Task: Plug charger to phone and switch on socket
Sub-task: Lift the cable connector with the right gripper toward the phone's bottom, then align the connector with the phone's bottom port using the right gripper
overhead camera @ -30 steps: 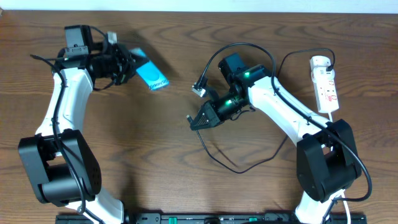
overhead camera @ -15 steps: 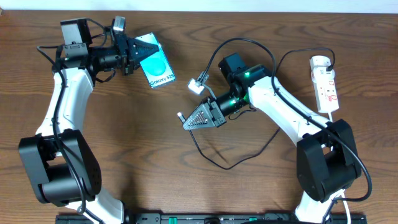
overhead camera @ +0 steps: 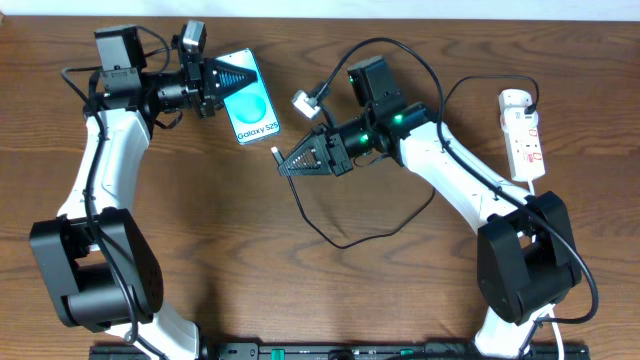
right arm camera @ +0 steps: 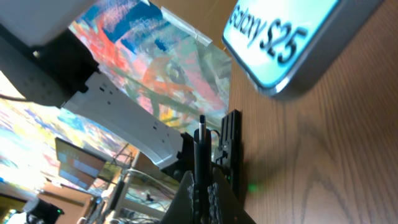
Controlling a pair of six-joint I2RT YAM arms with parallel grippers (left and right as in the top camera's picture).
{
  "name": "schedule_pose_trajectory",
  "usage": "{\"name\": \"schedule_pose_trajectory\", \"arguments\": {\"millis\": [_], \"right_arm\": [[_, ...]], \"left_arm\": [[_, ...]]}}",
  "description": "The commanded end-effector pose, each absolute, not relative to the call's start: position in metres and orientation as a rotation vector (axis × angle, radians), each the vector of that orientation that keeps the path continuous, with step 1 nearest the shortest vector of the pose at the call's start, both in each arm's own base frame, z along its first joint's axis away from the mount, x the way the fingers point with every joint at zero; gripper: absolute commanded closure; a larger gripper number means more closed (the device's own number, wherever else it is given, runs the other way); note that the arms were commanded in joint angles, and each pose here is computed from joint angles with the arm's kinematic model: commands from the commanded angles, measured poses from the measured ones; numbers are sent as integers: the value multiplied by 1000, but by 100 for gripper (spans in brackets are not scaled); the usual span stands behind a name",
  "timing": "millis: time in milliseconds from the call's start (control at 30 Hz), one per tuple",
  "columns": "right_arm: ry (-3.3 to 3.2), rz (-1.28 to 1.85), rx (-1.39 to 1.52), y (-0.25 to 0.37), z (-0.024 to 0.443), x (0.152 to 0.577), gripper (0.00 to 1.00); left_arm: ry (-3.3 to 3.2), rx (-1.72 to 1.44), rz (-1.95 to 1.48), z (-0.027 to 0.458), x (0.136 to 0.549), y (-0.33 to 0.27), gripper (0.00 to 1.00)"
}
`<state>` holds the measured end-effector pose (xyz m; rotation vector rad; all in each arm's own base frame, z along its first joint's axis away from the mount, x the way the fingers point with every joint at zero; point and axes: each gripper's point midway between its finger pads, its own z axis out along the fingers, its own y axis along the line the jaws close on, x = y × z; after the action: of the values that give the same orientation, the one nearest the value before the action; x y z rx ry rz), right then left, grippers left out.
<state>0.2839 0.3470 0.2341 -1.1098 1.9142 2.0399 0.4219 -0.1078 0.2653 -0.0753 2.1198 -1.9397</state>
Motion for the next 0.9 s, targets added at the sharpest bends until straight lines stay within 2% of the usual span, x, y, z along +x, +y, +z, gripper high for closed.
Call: {"name": "schedule_pose_trajectory", "arguments": {"millis": [0,267,867], "right_arm": [[1975,2084,-1047,347,245,287,99],[2012,2073,-1012,349,244,291,99],[2000,2036,-977,352,251,307,99]], "left_arm": [[2108,-49,-1930,272,422,-108,93],[2157,-277,-1820,262,447,-100,93],[2064,-145,-1813,287,455,-100,93]]}}
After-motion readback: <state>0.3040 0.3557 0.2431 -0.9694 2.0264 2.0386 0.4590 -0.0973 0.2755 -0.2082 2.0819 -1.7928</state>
